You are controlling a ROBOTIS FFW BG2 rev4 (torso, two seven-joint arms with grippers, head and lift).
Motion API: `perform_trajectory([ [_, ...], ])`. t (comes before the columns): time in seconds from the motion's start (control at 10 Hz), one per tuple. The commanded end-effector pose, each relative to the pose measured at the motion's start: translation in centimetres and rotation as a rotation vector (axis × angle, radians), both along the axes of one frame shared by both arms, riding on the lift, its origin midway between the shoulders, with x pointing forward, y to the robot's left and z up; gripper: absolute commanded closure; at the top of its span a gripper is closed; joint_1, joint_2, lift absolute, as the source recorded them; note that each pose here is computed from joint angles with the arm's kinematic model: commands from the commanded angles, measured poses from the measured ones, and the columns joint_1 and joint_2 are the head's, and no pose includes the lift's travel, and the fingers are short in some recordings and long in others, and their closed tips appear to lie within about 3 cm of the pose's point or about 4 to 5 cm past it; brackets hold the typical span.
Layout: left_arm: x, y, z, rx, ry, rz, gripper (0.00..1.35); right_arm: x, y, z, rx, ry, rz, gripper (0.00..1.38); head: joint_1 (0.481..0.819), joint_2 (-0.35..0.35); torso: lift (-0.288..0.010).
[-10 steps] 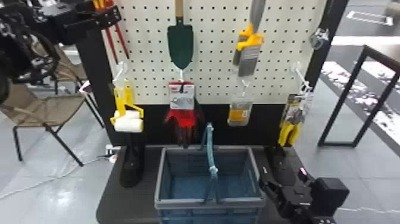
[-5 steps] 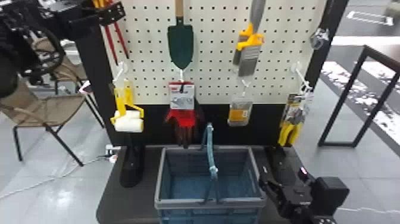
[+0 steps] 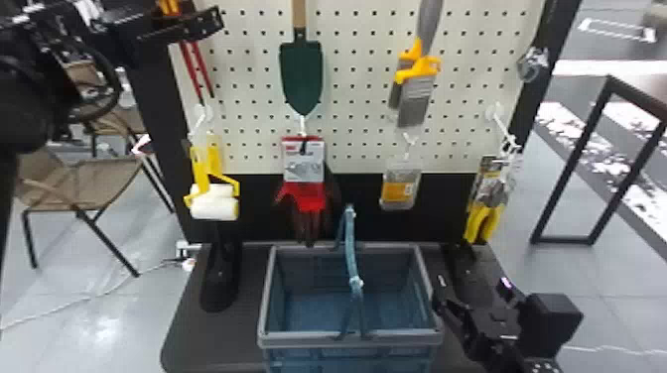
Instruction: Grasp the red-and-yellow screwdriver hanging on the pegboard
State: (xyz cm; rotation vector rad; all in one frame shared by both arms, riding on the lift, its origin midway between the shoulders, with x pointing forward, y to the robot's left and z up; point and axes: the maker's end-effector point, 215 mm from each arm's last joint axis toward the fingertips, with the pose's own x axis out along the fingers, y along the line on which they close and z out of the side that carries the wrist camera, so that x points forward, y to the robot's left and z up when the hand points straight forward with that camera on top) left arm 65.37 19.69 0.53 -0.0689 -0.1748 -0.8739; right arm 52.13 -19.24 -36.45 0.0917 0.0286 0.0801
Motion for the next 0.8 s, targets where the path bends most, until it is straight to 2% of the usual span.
perform_trajectory([
  [0.0, 0.26, 0.92, -0.13, 0.074, 0.008, 0.041, 0.73, -0.08, -0.02, -0.05, 0.001, 0.001, 0.000, 0.17, 0.549, 0.000, -0.100],
  [0.1, 0.20, 0.82, -0.03, 0.083, 0.005, 0.038, 0.85, -0.09, -0.03, -0.18, 0.002, 0.005, 0.000, 0.17, 0.549, 0.000, -0.100],
  [0.2, 0.21, 0.70, 0.27, 0.061, -0.002, 0.044, 1.26, -0.09, 0.01, -0.10, 0.005, 0.003, 0.002, 0.17, 0.549, 0.000, -0.100],
  [0.7, 0.50, 1.45, -0.19, 0.070, 0.014, 0.066, 1.22, -0.20, -0.07, -0.33, 0.006, 0.009, 0.002, 0.17, 0.549, 0.000, -0.100],
])
